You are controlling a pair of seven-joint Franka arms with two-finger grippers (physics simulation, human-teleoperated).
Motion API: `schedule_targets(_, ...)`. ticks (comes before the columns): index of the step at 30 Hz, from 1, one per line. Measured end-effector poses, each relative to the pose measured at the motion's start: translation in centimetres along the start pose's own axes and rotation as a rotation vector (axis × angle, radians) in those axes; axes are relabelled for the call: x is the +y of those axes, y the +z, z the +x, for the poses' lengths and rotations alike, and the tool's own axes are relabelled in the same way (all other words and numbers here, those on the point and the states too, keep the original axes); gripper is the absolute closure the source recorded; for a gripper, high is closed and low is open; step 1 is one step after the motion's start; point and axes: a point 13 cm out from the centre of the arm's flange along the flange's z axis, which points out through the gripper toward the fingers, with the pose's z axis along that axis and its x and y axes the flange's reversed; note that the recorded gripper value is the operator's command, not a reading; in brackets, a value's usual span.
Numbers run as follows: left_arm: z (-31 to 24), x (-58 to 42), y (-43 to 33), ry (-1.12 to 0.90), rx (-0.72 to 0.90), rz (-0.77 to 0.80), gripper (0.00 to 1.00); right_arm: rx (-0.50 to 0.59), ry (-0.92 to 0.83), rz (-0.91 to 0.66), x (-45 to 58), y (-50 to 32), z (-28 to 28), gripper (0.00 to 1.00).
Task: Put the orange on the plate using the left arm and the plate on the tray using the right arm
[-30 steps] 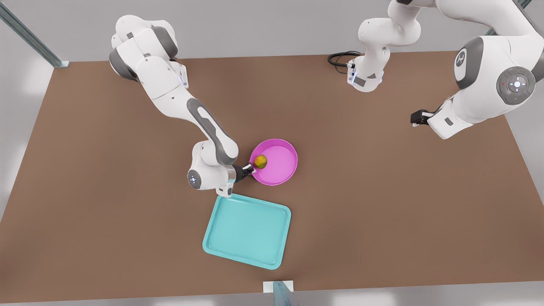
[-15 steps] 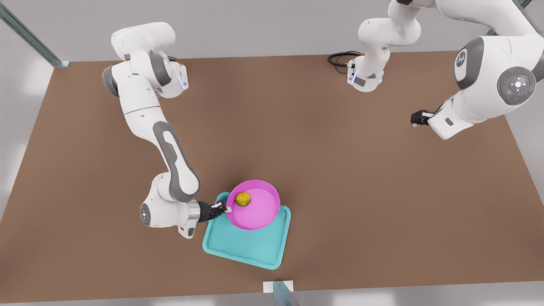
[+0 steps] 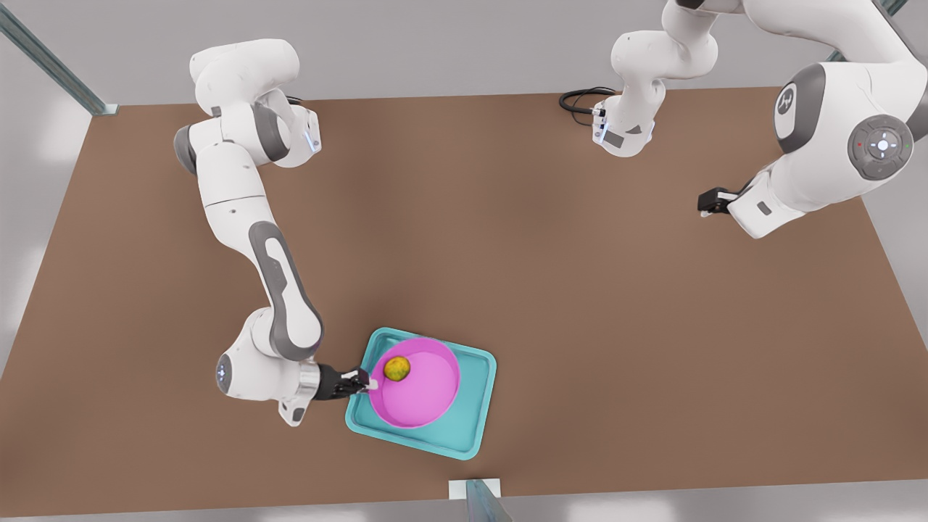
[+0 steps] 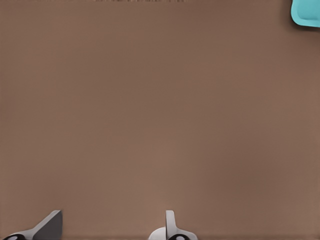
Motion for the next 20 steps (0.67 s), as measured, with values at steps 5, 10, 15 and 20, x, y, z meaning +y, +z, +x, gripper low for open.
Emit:
schedule_targets(5, -0.1, -0.1, 0.1, 0.0, 0.003, 0.002, 0.0, -0.013, -0.007, 0.001, 1.0, -1.3, -0.6, 0.0)
schedule_targets(10, -0.1, -0.1, 0.2, -0.001, 0.004, 0.002, 0.0, 0.033, -0.21, 0.355, 1.3, -20.7, -1.6, 0.0)
schedule_targets(15, -0.1, 0.0, 0.1, -0.003, 0.002, 0.001, 0.0, 0.128, -0.296, 0.637, 11.5, -44.1, 9.2, 0.0)
schedule_targets(20, -0.1, 0.0, 0.0, -0.004, 0.0, 0.0, 0.0, 0.242, -0.198, 0.68, 11.3, -47.6, 17.3, 0.0)
